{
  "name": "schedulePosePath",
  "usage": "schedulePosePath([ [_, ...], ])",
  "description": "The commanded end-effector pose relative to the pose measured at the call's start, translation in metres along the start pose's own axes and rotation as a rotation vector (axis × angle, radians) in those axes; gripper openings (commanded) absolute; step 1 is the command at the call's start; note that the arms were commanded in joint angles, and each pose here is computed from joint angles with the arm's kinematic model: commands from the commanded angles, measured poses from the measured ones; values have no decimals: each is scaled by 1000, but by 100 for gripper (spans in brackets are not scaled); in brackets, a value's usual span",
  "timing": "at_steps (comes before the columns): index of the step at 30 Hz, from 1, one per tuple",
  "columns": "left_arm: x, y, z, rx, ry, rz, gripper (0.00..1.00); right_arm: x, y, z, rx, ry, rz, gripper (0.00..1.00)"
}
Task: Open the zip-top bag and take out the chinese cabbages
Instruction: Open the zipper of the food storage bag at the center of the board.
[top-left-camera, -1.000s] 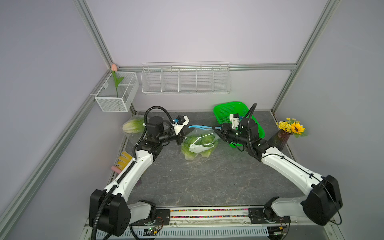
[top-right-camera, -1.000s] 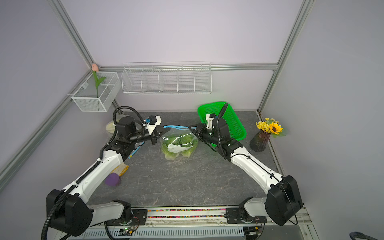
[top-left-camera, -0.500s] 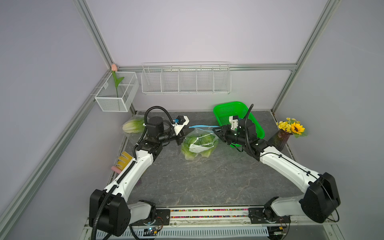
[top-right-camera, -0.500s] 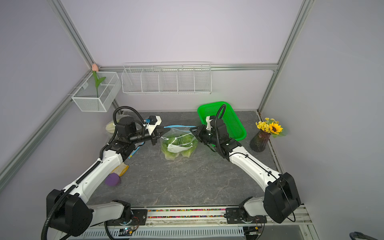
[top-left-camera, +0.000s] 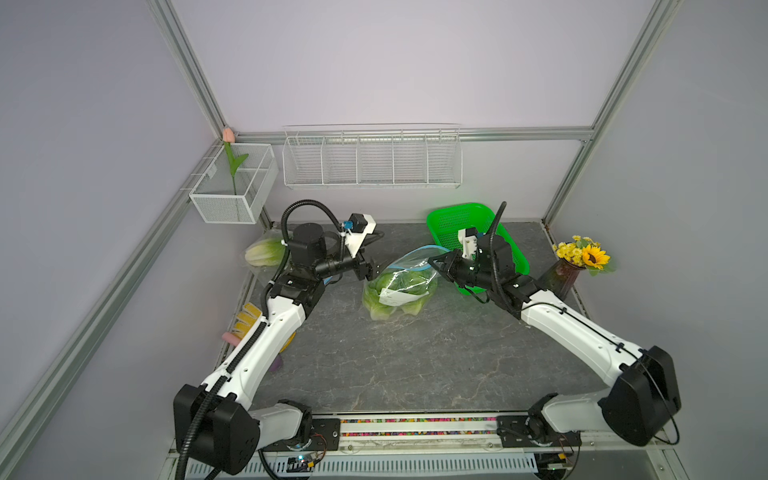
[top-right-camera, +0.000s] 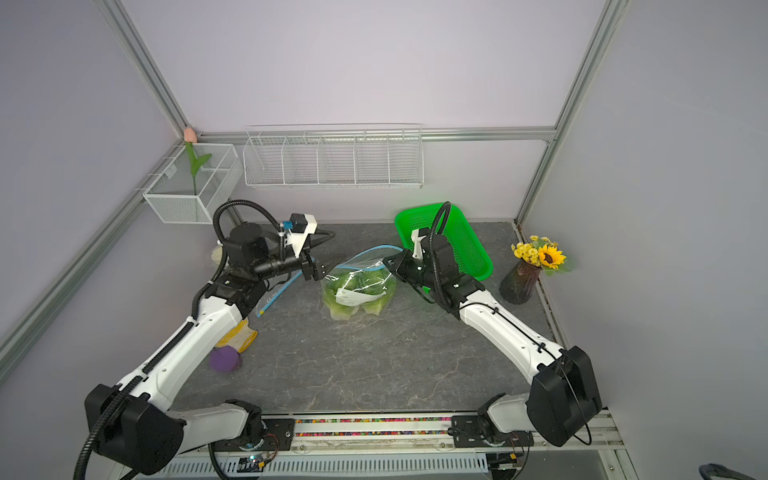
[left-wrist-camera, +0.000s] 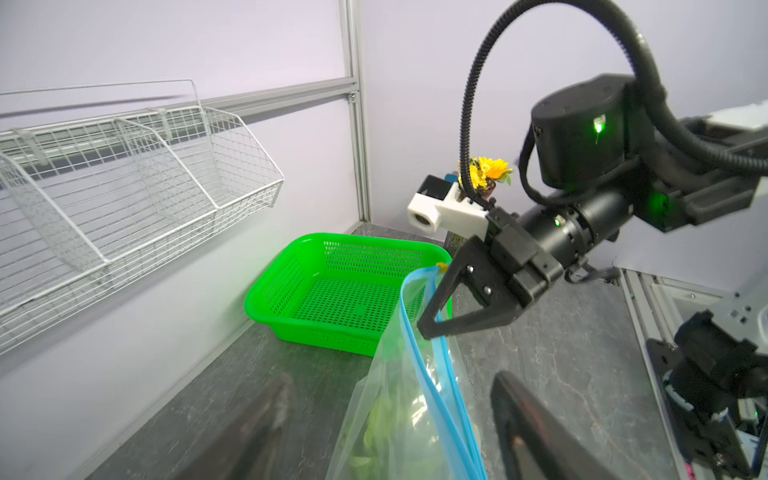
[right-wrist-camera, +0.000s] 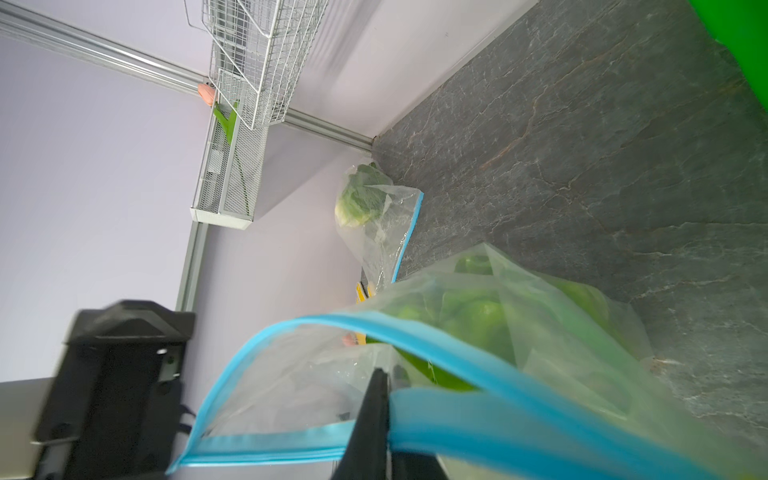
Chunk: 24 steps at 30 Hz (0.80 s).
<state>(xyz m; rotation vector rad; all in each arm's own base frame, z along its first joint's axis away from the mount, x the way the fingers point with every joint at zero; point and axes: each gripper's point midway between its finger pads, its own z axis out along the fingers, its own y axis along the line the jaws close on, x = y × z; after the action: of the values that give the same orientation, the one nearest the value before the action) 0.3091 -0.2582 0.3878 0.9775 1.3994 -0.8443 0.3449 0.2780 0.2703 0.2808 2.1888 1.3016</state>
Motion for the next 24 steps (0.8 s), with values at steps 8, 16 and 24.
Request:
schedulePosePath([
  [8,-14,15,42,-280,336,22,97,-4,3,-5,11,-16,-78,7],
  [16,25,0,72,-249,569,95,83,-6,9,-13,1,-26,-93,7],
  [24,56,-1,89,-225,665,70,66,-7,6,-16,15,-37,-98,7],
])
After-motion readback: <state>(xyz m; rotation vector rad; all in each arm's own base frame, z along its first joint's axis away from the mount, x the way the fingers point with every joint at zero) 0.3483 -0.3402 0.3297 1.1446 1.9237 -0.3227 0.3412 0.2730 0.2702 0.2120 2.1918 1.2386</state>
